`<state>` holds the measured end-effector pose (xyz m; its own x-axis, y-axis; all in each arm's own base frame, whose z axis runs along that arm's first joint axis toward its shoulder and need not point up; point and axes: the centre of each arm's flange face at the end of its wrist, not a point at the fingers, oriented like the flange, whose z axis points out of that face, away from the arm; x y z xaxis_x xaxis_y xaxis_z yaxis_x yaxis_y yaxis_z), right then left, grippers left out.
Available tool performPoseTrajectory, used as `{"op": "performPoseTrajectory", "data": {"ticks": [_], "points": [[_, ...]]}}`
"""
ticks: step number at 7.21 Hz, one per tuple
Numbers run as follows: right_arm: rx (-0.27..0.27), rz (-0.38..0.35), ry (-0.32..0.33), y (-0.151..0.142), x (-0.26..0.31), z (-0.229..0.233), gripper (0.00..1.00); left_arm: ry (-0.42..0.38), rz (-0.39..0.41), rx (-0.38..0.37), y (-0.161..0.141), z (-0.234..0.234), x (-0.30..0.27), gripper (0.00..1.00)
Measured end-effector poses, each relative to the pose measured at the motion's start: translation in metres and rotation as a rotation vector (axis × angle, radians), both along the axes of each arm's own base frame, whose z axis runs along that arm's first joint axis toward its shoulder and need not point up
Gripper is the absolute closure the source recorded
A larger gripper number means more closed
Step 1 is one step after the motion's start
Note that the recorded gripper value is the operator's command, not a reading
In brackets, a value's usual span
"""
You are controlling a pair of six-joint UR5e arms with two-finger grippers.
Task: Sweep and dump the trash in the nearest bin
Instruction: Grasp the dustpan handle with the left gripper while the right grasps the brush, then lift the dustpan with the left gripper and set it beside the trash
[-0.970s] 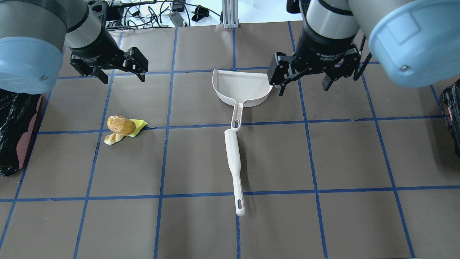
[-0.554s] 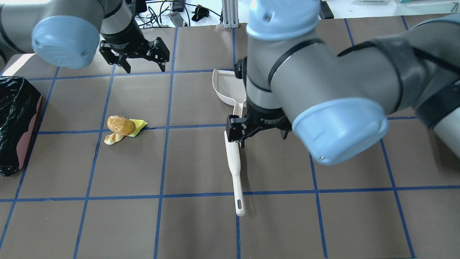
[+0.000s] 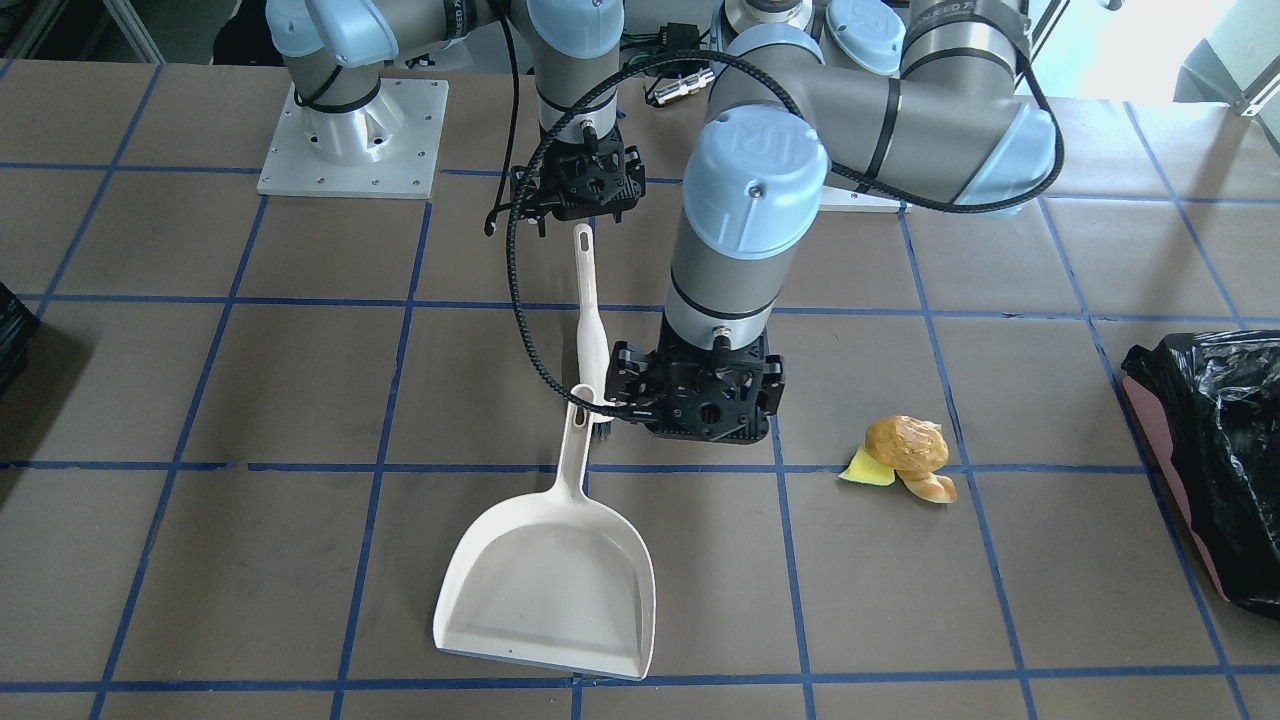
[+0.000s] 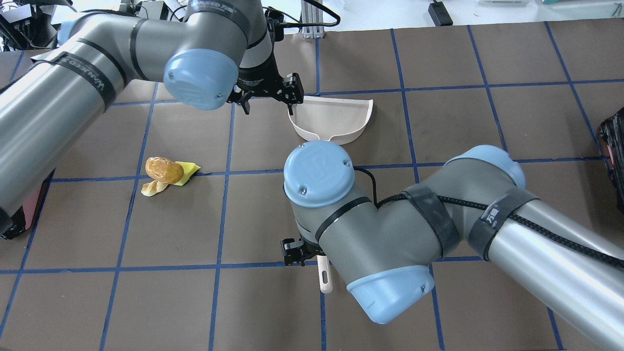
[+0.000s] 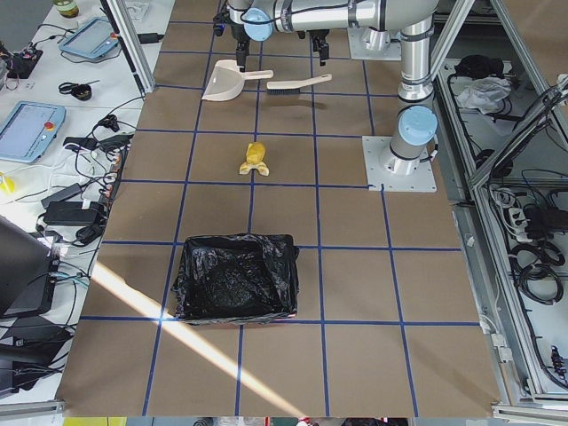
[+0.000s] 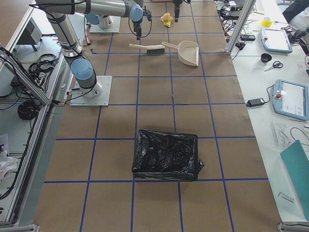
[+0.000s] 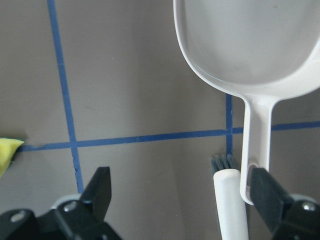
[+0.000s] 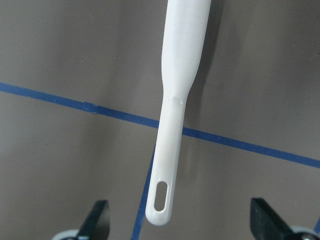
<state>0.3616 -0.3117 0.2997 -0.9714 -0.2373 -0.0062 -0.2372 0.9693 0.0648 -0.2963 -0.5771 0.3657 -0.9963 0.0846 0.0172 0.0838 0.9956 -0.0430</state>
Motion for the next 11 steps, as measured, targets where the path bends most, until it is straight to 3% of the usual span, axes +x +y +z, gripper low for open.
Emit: {"op": "performPoseTrajectory", "data": {"ticks": [2,5,8,9,11], "points": [[0.011,-0.03,0.011,0.001,0.003,-0.04,0.05,0.0,-0.036,0.013,0.014,-0.031,-0.049,0.0],[0.031,-0.036,0.023,-0.003,0.007,-0.062,0.19,0.011,-0.067,0.057,0.018,-0.072,-0.075,0.0],[0.035,-0.034,0.024,-0.004,0.007,-0.063,0.44,0.005,-0.099,0.094,0.029,-0.114,-0.092,0.03],[0.035,-0.032,0.025,-0.004,0.007,-0.063,0.44,0.003,-0.105,0.105,0.032,-0.121,-0.093,0.08],[0.035,-0.03,0.026,-0.004,0.007,-0.063,0.44,0.001,-0.124,0.114,0.035,-0.126,-0.092,0.62]]}}
